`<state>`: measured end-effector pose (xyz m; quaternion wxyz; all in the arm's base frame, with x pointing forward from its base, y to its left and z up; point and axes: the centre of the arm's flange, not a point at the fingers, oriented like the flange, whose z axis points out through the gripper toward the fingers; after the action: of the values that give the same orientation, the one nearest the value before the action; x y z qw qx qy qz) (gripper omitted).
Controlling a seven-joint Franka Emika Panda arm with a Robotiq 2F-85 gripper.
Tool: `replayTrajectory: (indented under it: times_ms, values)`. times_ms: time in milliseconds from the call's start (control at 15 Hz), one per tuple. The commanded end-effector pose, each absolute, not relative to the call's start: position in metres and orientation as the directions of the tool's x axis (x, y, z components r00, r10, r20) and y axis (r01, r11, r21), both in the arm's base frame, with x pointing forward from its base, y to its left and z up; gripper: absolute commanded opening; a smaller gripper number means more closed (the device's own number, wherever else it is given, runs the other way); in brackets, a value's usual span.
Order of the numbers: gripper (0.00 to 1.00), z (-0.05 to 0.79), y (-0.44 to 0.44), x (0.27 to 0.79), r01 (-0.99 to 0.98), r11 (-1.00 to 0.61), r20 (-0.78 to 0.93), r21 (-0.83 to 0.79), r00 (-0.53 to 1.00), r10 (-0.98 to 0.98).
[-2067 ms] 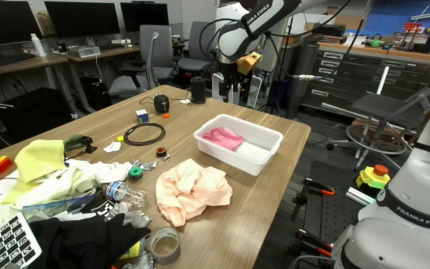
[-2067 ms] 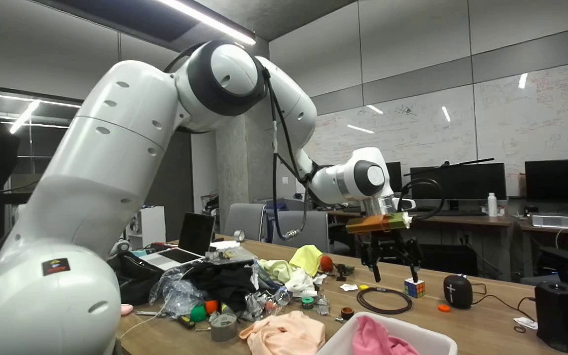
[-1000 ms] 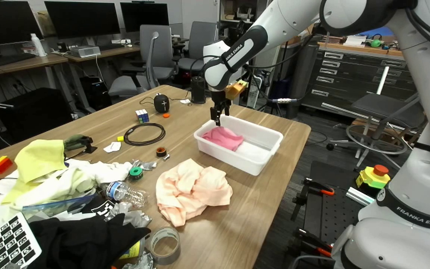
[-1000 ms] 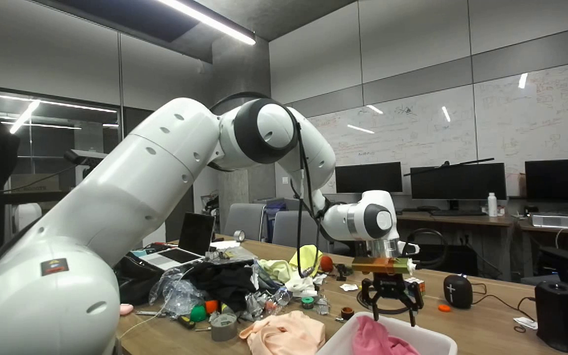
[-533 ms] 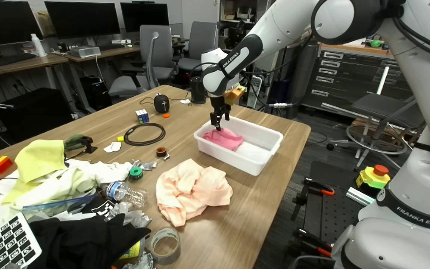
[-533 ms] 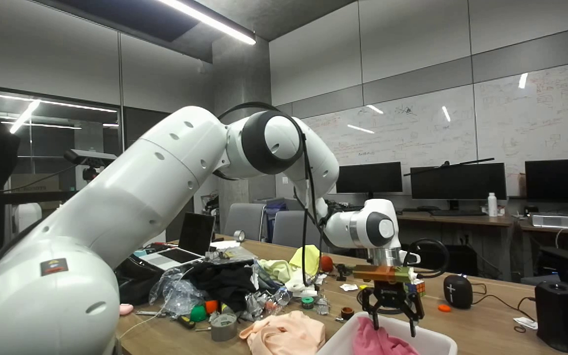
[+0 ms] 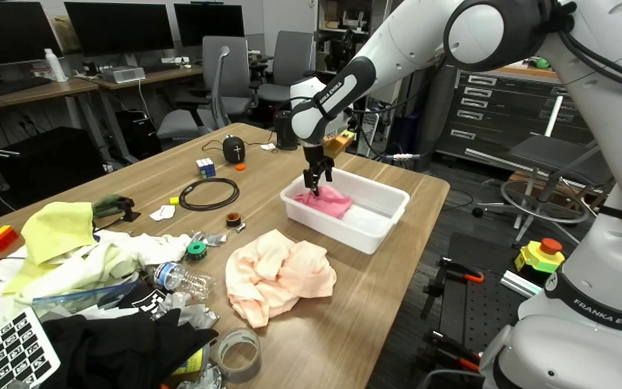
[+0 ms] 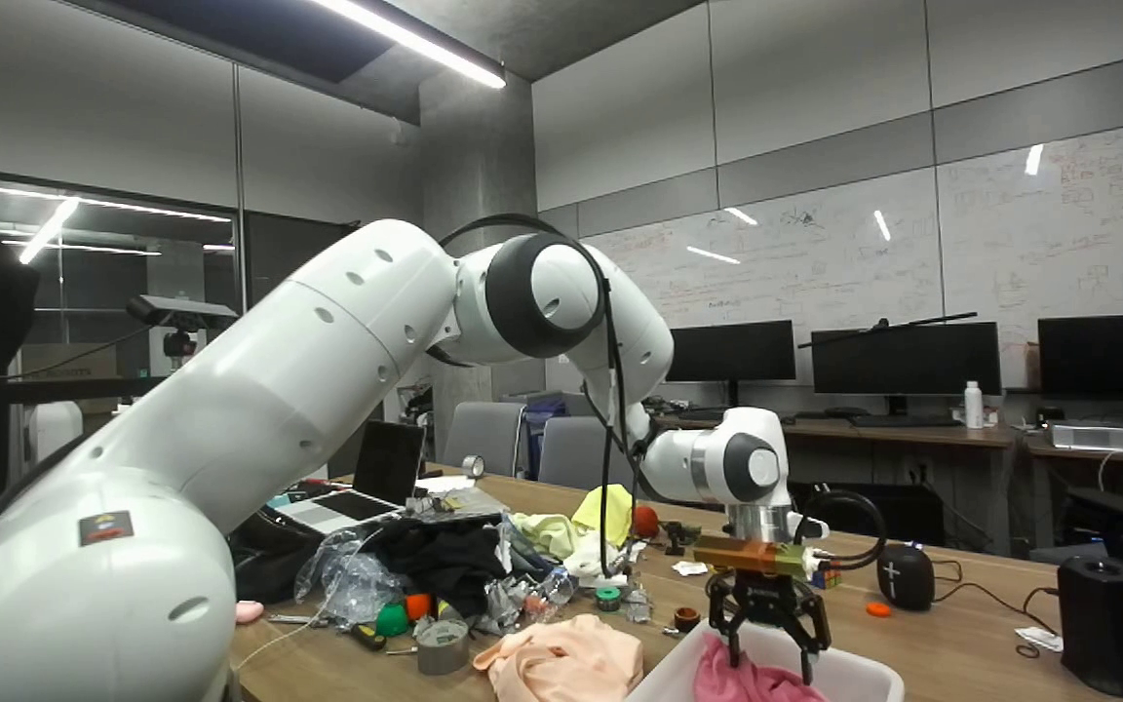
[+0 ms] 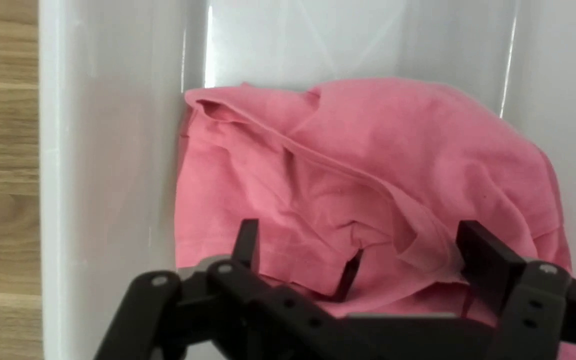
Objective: Remove the t-shirts from the white storage container
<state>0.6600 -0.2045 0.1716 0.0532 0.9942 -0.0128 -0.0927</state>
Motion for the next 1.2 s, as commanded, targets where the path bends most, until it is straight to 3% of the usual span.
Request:
replayTrajectory:
  times_ms: [0, 667, 867, 933, 1133]
  values:
    - [1.00, 0.153, -0.197, 0.663, -0.052, -0.998, -0.205, 0.044, 0.977, -0.060]
    - [1.00, 0.132, -0.194, 0.657, -0.075, -0.997, -0.227, 0.002, 0.971, -0.074]
    - [0.84, 0.136, -0.193, 0.658, -0.075, -0.997, -0.219, -0.012, 0.973, -0.071]
    - [0.71, 0.137, -0.193, 0.660, -0.076, -0.997, -0.214, -0.018, 0.974, -0.070]
    - [0.48, 0.139, -0.192, 0.662, -0.080, -0.996, -0.206, -0.035, 0.976, -0.071]
